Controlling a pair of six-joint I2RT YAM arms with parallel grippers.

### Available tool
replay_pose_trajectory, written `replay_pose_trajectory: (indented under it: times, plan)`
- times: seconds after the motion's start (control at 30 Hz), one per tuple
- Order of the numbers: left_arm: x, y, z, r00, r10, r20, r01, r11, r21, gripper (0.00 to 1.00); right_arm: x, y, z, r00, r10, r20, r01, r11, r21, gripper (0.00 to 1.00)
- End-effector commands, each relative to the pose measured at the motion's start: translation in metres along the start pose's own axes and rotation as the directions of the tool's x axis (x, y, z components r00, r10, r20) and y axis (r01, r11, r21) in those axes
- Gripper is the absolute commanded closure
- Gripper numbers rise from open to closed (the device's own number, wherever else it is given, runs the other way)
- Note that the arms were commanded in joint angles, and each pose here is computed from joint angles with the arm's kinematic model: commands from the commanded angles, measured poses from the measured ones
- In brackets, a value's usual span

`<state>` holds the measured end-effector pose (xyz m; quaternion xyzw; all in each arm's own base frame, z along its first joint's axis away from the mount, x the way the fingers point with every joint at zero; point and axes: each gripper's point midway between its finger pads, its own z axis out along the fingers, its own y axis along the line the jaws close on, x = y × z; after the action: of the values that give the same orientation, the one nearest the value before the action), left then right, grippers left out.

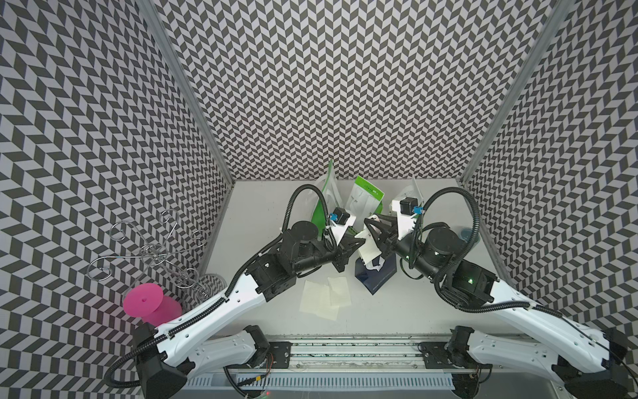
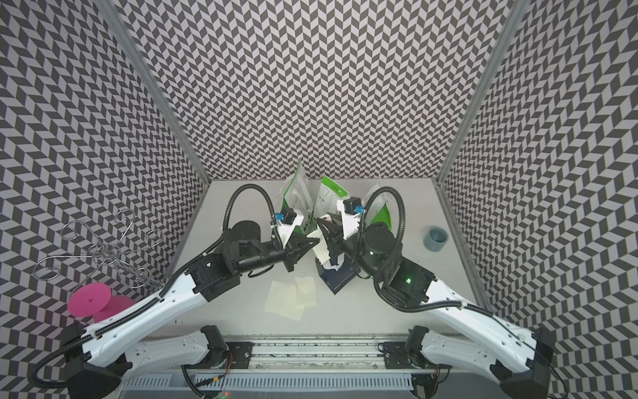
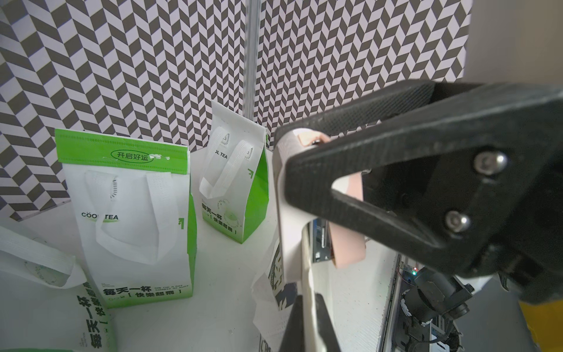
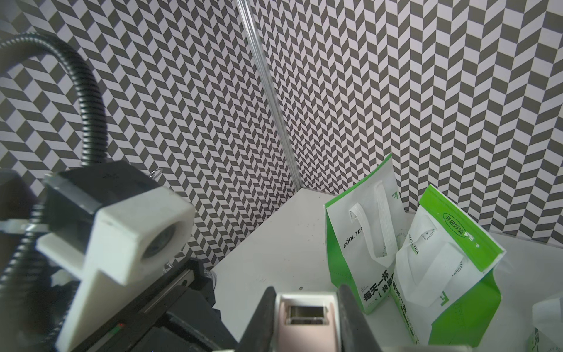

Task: Staple the receipts to the bags
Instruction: Adjust the stapler in the takeout bag.

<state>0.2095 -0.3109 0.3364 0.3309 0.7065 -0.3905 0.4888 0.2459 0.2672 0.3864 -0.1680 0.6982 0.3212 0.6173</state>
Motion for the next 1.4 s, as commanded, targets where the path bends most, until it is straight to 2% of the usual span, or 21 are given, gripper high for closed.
replay_pose_trajectory:
  times: [0.0, 0.07, 0.1, 0.23, 0.3, 0.37, 0.43, 0.5, 0.53, 0.6, 0.67, 0.77, 0.87, 0.97, 1.2, 1.37]
  plan:
    - [-0.013, -0.004, -0.017, 1.000, -0.015, 0.024, 0.015, 1.000, -0.008, 1.00, -0.044, -0.009, -0.020, 0.984, 0.017, 0.176, -0.010, 0.999, -0.042, 1.00]
    - [-0.013, -0.001, -0.017, 1.000, -0.017, 0.024, 0.017, 0.999, -0.027, 1.00, -0.042, 0.002, -0.017, 0.990, 0.026, 0.141, -0.011, 0.994, -0.104, 1.00]
    - [-0.014, 0.000, -0.017, 1.000, -0.017, 0.023, 0.017, 0.999, -0.034, 1.00, -0.037, 0.006, -0.013, 0.994, -0.016, 0.109, 0.029, 0.993, -0.113, 1.00]
    - [-0.016, 0.003, -0.019, 1.000, -0.004, 0.019, 0.005, 0.999, -0.052, 1.00, -0.014, -0.003, -0.005, 0.992, -0.125, 0.022, 0.126, 0.992, -0.010, 1.00]
    - [-0.017, 0.003, -0.020, 1.000, 0.003, 0.019, -0.002, 0.998, -0.056, 1.00, -0.002, 0.014, -0.008, 0.986, -0.167, 0.001, 0.166, 0.980, -0.108, 1.00]
    - [-0.018, 0.004, -0.020, 1.000, 0.011, 0.017, -0.010, 0.998, -0.064, 1.00, 0.000, 0.024, -0.015, 0.990, -0.140, 0.026, 0.142, 0.973, -0.180, 1.00]
    - [-0.018, 0.006, -0.018, 1.000, 0.022, 0.010, -0.021, 0.997, -0.076, 1.00, 0.006, 0.029, -0.016, 0.989, -0.150, 0.013, 0.149, 0.966, -0.211, 1.00]
    - [-0.017, 0.007, -0.017, 1.000, 0.024, -0.003, -0.024, 0.997, -0.078, 1.00, 0.005, 0.013, -0.011, 0.988, -0.155, 0.004, 0.154, 0.982, -0.111, 1.00]
    - [-0.017, 0.007, -0.017, 1.000, 0.023, -0.003, -0.023, 0.997, -0.076, 1.00, 0.003, -0.006, -0.007, 0.988, -0.151, -0.010, 0.151, 0.988, 0.008, 1.00]
    - [-0.017, 0.006, -0.017, 1.000, 0.017, -0.004, -0.017, 0.997, -0.076, 1.00, 0.003, -0.042, -0.004, 0.982, -0.178, -0.059, 0.187, 0.954, 0.232, 1.00]
    - [-0.016, 0.008, -0.018, 1.000, 0.014, -0.008, -0.015, 0.996, -0.084, 1.00, 0.001, -0.052, -0.007, 0.985, -0.159, -0.061, 0.170, 0.941, 0.293, 1.00]
    - [-0.014, 0.008, -0.018, 1.000, 0.009, -0.011, -0.010, 0.996, -0.085, 1.00, -0.006, -0.048, -0.014, 0.986, -0.164, 0.018, 0.153, 0.952, 0.267, 1.00]
    - [-0.013, 0.007, -0.019, 1.000, 0.014, -0.009, -0.014, 0.997, -0.079, 1.00, -0.006, -0.038, -0.013, 0.986, -0.161, 0.034, 0.151, 0.968, 0.200, 1.00]
    - [-0.016, 0.007, -0.021, 1.000, 0.025, -0.002, -0.025, 0.996, -0.083, 1.00, -0.002, -0.041, -0.013, 0.993, -0.119, 0.025, 0.111, 0.971, 0.211, 1.00]
    - [-0.015, 0.003, -0.025, 0.999, 0.041, -0.009, -0.042, 0.997, -0.065, 1.00, -0.013, -0.025, -0.027, 0.994, -0.083, 0.065, 0.076, 0.991, 0.108, 1.00]
    - [-0.013, 0.001, -0.025, 0.998, 0.059, -0.013, -0.060, 0.997, -0.054, 1.00, -0.025, -0.007, -0.043, 0.993, -0.066, 0.095, 0.067, 0.998, -0.009, 1.00]
